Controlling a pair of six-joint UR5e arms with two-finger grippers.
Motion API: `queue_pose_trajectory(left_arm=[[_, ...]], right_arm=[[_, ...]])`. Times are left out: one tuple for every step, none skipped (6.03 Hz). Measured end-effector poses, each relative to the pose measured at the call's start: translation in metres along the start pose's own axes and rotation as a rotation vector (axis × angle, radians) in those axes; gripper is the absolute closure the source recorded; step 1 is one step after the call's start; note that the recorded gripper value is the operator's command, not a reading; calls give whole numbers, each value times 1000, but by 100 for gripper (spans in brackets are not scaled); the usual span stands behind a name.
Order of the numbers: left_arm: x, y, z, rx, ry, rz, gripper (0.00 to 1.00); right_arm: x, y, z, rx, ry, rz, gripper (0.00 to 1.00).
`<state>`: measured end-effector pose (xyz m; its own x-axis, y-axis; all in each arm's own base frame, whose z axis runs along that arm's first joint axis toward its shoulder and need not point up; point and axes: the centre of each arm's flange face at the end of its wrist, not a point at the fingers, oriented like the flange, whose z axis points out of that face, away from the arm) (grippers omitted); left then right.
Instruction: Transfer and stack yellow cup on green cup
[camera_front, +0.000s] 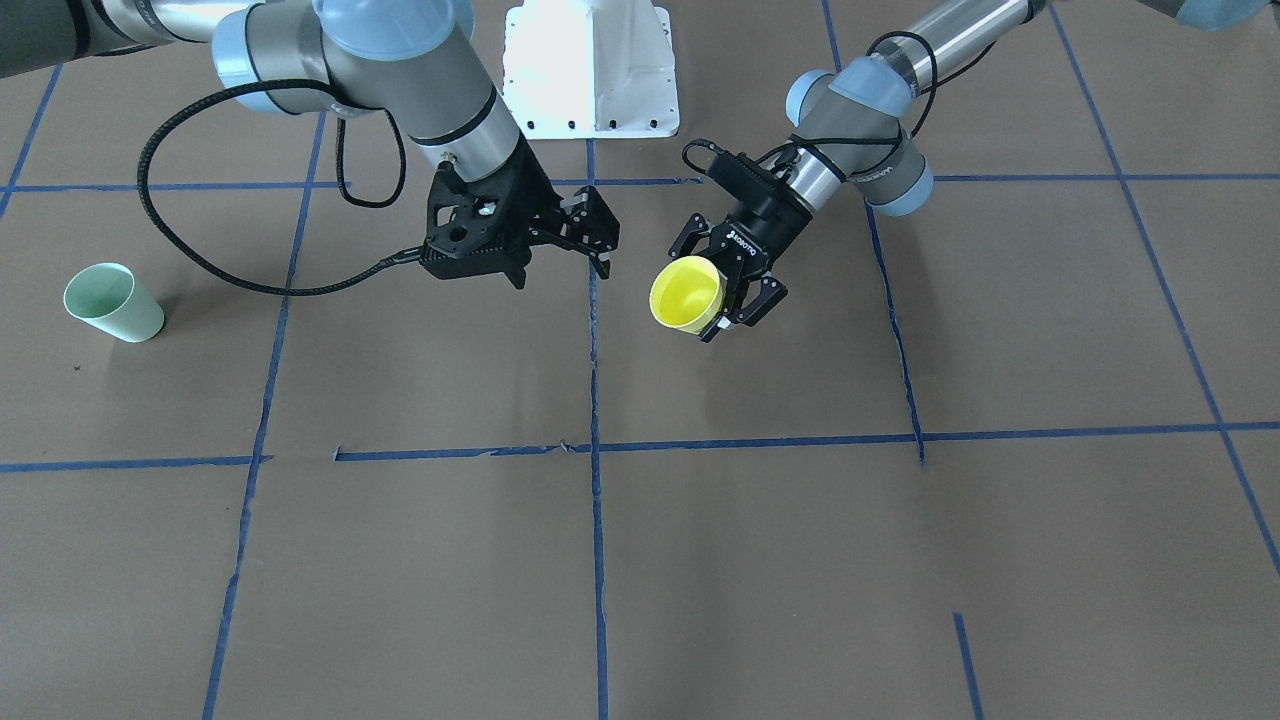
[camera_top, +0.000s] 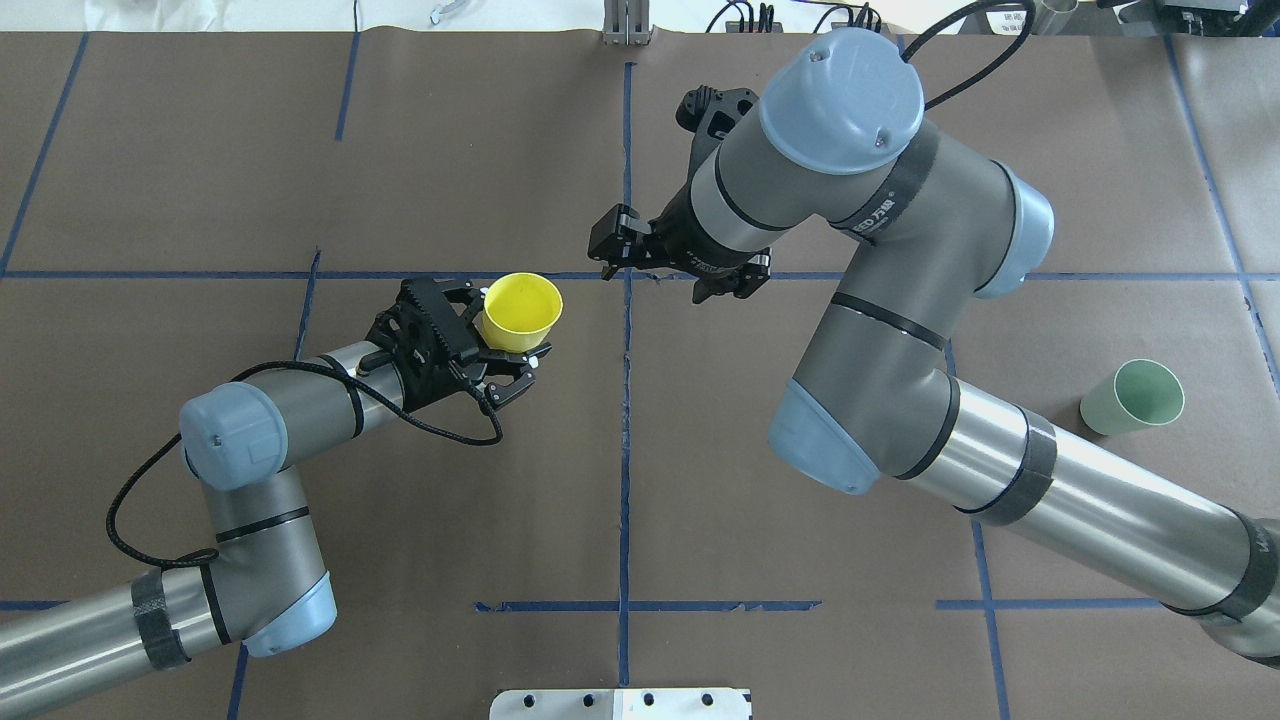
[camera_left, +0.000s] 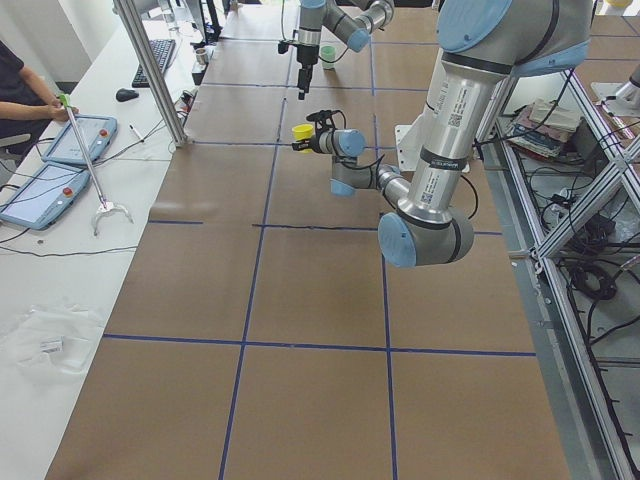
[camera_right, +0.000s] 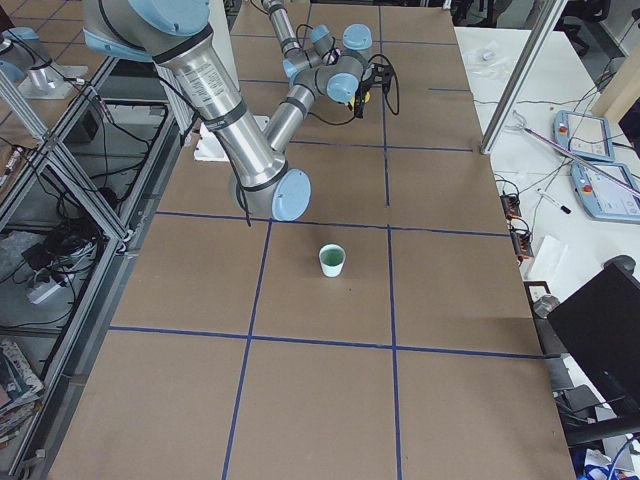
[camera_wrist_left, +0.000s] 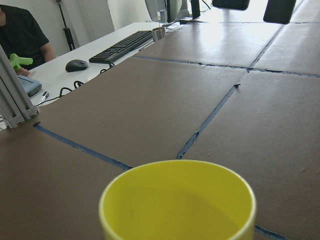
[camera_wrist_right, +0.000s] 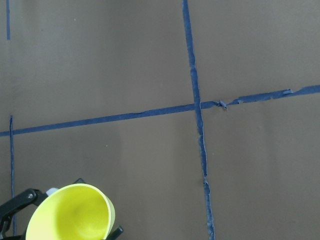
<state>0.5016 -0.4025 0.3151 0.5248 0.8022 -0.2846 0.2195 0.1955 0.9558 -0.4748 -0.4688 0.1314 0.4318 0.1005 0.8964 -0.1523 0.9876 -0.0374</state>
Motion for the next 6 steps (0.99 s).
queue_pose_trajectory(left_arm=[[5, 1, 0, -1, 5, -2, 71], [10, 2, 1, -2, 12, -6, 71], [16, 4, 1, -3, 21, -8, 71], [22, 4, 1, 2, 30, -10, 71], [26, 2, 0, 19, 37, -14, 71], [29, -2, -3, 42, 45, -20, 70]], right_arm=[[-8, 7, 7, -14, -3, -9, 0], [-17, 9, 17, -24, -17, -16, 1], [-23, 7, 28, -37, -34, -17, 1], [-25, 8, 32, -67, -45, -14, 1], [-26, 10, 35, -96, -49, -12, 2], [-24, 12, 41, -120, -44, -8, 2]])
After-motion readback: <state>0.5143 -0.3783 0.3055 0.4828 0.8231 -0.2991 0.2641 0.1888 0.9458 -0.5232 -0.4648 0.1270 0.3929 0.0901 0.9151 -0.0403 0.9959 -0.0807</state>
